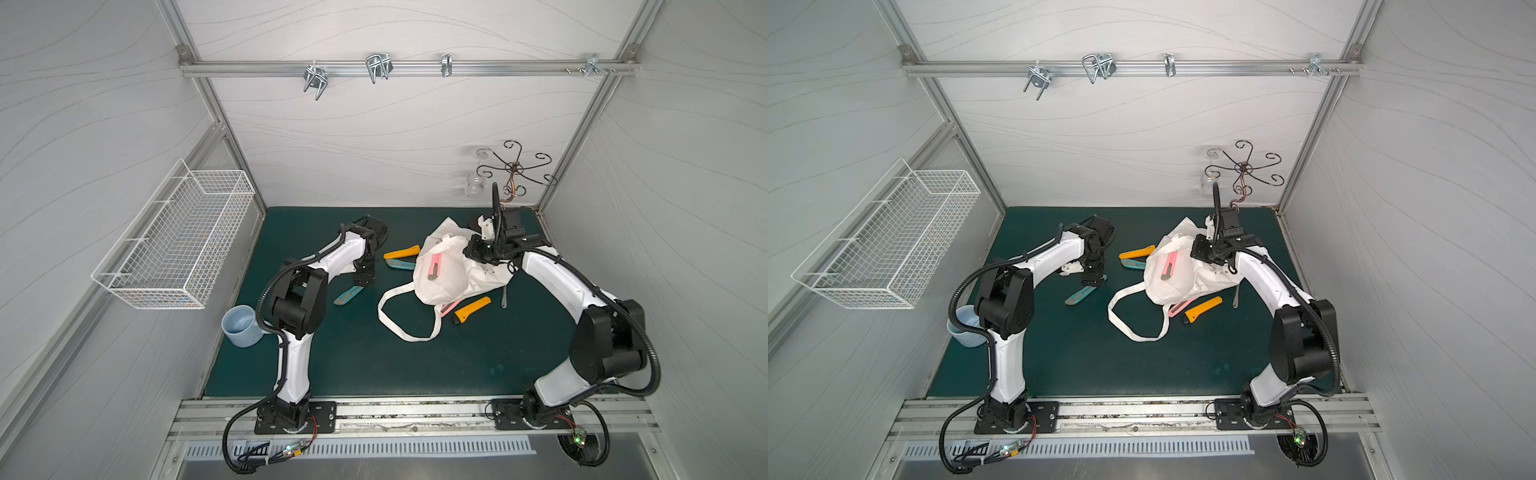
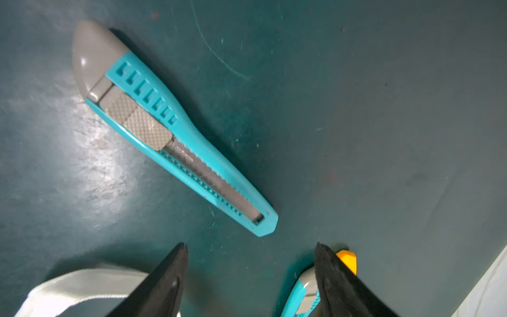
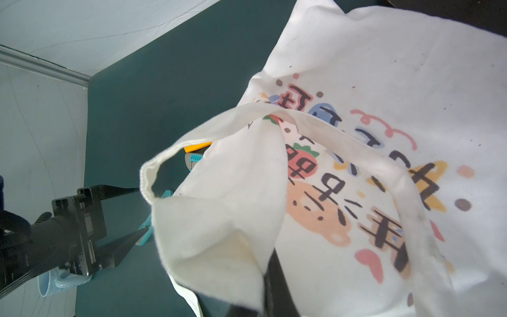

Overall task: Place the art knife into the pouch
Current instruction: Adjust the utility knife at the center of the board.

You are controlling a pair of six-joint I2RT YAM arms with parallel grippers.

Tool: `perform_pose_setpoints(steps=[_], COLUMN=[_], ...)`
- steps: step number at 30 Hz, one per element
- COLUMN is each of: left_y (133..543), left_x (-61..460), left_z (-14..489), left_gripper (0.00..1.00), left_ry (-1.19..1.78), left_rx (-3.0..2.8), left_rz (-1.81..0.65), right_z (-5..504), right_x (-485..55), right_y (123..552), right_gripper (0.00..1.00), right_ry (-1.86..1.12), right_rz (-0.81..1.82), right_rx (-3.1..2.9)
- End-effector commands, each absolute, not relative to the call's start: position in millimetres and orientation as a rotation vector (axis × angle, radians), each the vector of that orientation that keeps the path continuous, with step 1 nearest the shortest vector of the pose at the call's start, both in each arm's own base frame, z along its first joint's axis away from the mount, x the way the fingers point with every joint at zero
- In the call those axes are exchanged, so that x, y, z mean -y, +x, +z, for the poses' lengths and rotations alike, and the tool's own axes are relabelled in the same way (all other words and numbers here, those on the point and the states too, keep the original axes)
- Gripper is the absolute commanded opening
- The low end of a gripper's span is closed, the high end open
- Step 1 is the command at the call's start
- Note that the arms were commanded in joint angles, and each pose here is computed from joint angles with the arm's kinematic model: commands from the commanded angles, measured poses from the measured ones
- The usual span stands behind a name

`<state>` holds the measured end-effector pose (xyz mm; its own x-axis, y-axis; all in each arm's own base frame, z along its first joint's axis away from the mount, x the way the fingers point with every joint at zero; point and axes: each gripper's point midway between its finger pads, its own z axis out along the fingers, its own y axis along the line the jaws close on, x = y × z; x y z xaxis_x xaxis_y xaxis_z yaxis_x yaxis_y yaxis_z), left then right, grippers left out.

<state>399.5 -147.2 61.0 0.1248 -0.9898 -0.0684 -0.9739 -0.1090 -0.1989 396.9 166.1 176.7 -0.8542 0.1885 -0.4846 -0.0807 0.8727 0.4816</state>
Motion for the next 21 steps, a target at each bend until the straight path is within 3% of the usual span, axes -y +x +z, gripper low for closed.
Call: perform_pose_setpoints(steps=[1, 21], left_y=[397, 387], left_x=[139, 129], left_z=[45, 17], left_gripper=[0.76, 0.75], left_ry=[-2.526, -2.552], left_rx=[-1.500, -1.460], left_rz=[-0.103, 0.050], right_z=[170, 157], right_x=[-169, -183], right_y=[399, 399], right_gripper=[0.00, 0.00], right_ry=[0.052, 0.000], right_rz=[0.677, 0.665], right_rx=[-2.512, -2.553])
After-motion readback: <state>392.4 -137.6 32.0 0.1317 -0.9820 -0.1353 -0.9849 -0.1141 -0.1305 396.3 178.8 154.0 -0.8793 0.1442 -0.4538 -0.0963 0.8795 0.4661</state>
